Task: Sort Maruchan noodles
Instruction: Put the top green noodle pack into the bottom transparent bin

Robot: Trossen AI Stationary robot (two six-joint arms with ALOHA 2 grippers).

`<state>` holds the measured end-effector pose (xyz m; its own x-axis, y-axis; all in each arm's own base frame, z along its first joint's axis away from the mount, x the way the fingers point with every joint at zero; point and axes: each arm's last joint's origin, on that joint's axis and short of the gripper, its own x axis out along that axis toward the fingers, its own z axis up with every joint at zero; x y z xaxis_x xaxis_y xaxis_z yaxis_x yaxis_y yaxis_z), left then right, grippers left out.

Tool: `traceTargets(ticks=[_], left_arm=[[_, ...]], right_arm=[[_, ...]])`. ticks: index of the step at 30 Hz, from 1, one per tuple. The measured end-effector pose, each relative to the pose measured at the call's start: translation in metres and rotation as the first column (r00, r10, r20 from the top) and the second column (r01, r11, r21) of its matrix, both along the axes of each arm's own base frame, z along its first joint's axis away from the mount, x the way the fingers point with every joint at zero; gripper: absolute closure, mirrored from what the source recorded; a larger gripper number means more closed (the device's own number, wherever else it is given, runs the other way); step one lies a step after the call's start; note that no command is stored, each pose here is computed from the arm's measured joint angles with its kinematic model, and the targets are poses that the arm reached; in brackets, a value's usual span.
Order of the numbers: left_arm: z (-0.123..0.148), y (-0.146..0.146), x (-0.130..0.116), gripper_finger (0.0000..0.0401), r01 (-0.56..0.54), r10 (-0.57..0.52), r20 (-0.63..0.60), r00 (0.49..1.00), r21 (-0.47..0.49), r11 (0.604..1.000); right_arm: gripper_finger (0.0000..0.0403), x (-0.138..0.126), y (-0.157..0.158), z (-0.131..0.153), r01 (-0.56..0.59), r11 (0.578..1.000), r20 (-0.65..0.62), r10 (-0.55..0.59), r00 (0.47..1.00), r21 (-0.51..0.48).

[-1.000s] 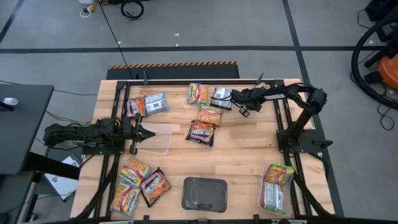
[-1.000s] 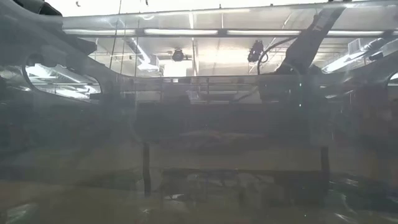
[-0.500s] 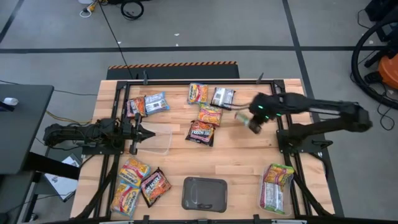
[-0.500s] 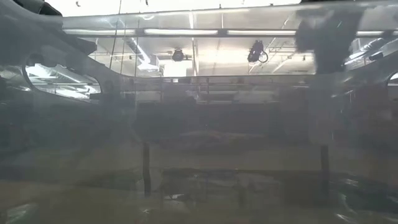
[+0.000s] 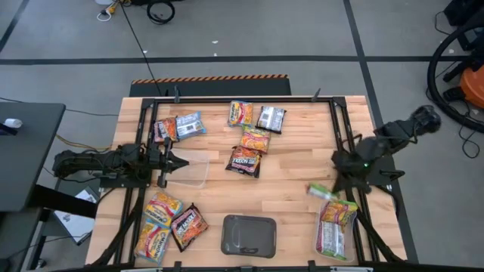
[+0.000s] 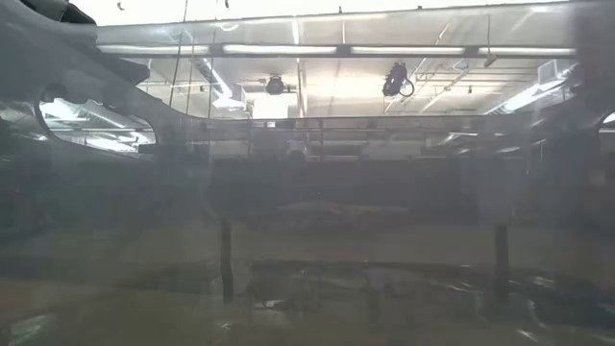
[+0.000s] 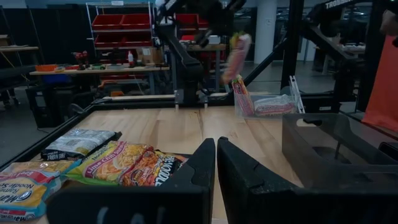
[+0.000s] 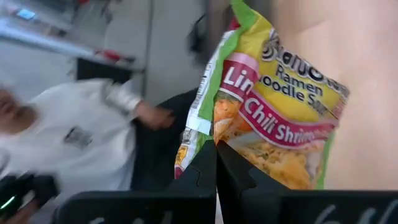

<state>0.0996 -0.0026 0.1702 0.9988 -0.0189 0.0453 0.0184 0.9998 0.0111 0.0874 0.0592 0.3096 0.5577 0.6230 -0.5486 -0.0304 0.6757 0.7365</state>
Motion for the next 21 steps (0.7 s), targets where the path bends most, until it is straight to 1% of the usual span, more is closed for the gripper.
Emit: traceTargets(ticks=[4,9,12,16,19,21], left_arm=[[0.000,0.000,0.000,0.0376,0.000,0.000,0.000,1.000,0.000,1.000],[0.000,0.000,0.000,0.0376,0.000,0.000,0.000,1.000,0.000,1.000],[0.000,0.000,0.000,0.0376,0.000,0.000,0.000,1.000,0.000,1.000],[0.000,0.000,0.000,0.0376,0.000,0.000,0.000,1.000,0.000,1.000],[0.000,0.000,0.000,0.0376,0.000,0.000,0.000,1.000,0.000,1.000],[0.000,0.000,0.000,0.0376,0.000,0.000,0.000,1.000,0.000,1.000]], right_arm=[[0.0402,-0.002,0.024,0.002,-0.086,0.995,-0.035,0.088,0.995,0.057],[0.0402,-0.003,0.063,0.003,-0.169,0.981,-0.016,0.172,0.985,0.099],[0.0402,-0.009,0.083,-0.005,-0.162,0.985,-0.052,0.165,0.985,0.053],[0.0402,-0.019,0.106,-0.020,-0.123,0.992,-0.107,0.120,0.987,-0.027],[0.0402,-0.024,0.117,-0.030,-0.078,0.994,-0.145,0.066,0.987,-0.075],[0.0402,-0.027,0.121,-0.038,-0.055,0.992,-0.206,0.031,0.978,-0.112]])
